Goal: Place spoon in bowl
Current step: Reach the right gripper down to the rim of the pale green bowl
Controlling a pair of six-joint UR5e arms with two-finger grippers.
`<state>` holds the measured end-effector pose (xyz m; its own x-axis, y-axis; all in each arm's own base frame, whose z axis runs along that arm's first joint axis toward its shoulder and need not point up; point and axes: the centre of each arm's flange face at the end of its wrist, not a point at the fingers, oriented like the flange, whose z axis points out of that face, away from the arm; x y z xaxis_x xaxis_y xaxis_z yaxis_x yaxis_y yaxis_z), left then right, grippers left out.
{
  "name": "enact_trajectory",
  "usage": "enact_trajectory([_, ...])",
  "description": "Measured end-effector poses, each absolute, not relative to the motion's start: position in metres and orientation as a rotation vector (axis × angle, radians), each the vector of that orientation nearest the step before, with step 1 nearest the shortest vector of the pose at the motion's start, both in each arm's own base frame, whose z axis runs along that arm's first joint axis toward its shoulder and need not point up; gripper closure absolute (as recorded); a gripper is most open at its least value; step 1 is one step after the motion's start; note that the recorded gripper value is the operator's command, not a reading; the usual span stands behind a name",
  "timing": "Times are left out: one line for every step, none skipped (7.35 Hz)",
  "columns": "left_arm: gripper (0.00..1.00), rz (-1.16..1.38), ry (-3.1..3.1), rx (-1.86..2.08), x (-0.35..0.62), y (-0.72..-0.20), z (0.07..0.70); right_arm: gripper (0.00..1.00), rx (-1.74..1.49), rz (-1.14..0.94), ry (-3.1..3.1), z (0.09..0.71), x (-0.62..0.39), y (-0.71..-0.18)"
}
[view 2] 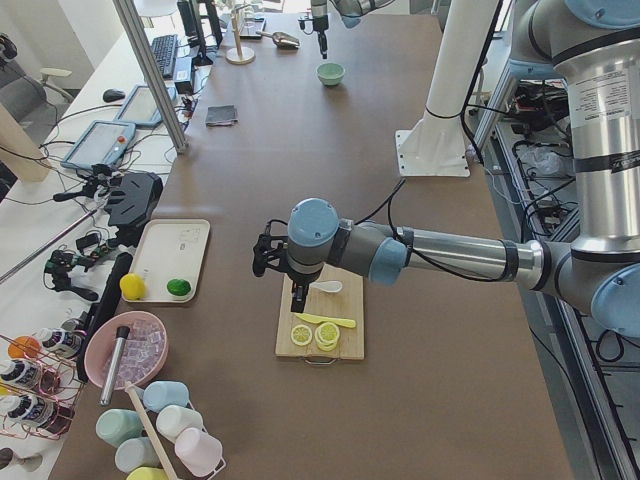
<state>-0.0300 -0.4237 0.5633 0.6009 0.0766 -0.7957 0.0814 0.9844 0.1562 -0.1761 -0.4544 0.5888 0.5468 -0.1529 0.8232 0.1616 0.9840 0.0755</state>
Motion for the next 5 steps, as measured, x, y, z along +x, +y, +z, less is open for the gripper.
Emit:
enact_trajectory([0.02, -0.002, 0.927, 0.187, -0.03, -0.424, 0.562, 0.22, -0.012, -0.187, -0.98, 0.585, -0.186, -0.451])
enact_trajectory([0.02, -0.002, 0.927, 0.188, -0.03, -0.424, 0.561, 0.25, -0.007, -0.201, -0.978, 0.585, -0.195, -0.447])
enact_trajectory([0.02, -0.002, 0.927, 0.188, -0.03, -0.424, 0.561, 0.43, -0.001, -0.217, -0.964, 0.587, -0.204, -0.443])
enact_trajectory([0.02, -0.002, 0.927, 0.189, -0.03, -0.424, 0.56, 0.8, 0.002, -0.23, -0.954, 0.589, -0.212, -0.439])
enact_trajectory([0.02, -0.001, 0.927, 0.19, -0.03, -0.425, 0.56, 1.0, 0.001, -0.238, -0.951, 0.589, -0.215, -0.437])
